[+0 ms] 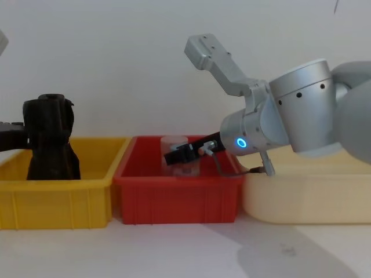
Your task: Pick up the garbage bag with the one hand and transfer it to the other hand.
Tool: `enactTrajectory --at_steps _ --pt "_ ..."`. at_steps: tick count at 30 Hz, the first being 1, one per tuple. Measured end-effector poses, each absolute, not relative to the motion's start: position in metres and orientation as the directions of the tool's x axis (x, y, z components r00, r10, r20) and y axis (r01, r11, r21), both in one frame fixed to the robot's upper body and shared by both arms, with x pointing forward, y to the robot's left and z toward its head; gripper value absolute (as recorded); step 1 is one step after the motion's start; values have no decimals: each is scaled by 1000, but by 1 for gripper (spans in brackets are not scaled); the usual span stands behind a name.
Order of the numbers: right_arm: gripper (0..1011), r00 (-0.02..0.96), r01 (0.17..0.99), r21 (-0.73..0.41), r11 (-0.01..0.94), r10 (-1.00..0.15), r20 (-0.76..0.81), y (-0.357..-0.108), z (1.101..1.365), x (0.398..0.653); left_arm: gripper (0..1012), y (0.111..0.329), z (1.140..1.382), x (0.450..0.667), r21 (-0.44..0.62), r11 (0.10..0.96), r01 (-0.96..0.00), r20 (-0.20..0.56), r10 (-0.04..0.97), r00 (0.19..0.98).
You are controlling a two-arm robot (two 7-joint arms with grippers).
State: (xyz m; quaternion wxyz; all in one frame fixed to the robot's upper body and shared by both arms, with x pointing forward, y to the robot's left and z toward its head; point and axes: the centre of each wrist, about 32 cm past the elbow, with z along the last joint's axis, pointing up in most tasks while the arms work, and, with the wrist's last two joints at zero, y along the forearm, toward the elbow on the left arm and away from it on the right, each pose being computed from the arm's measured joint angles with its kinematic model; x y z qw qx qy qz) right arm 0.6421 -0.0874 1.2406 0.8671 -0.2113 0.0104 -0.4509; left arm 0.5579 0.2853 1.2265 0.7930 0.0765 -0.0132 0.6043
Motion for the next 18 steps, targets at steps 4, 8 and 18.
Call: enactTrajectory --at_steps 4,8,18 --pt "683 593 777 -376 505 -787 169 -88 1241 642 1001 285 1226 558 105 258 -960 113 956 269" --pt "683 594 776 -377 505 -787 168 -88 1241 643 933 285 1226 558 105 258 -960 113 956 269" --pt "683 594 775 -378 506 -787 165 -88 1241 643 664 285 1226 558 105 258 -960 113 956 269"
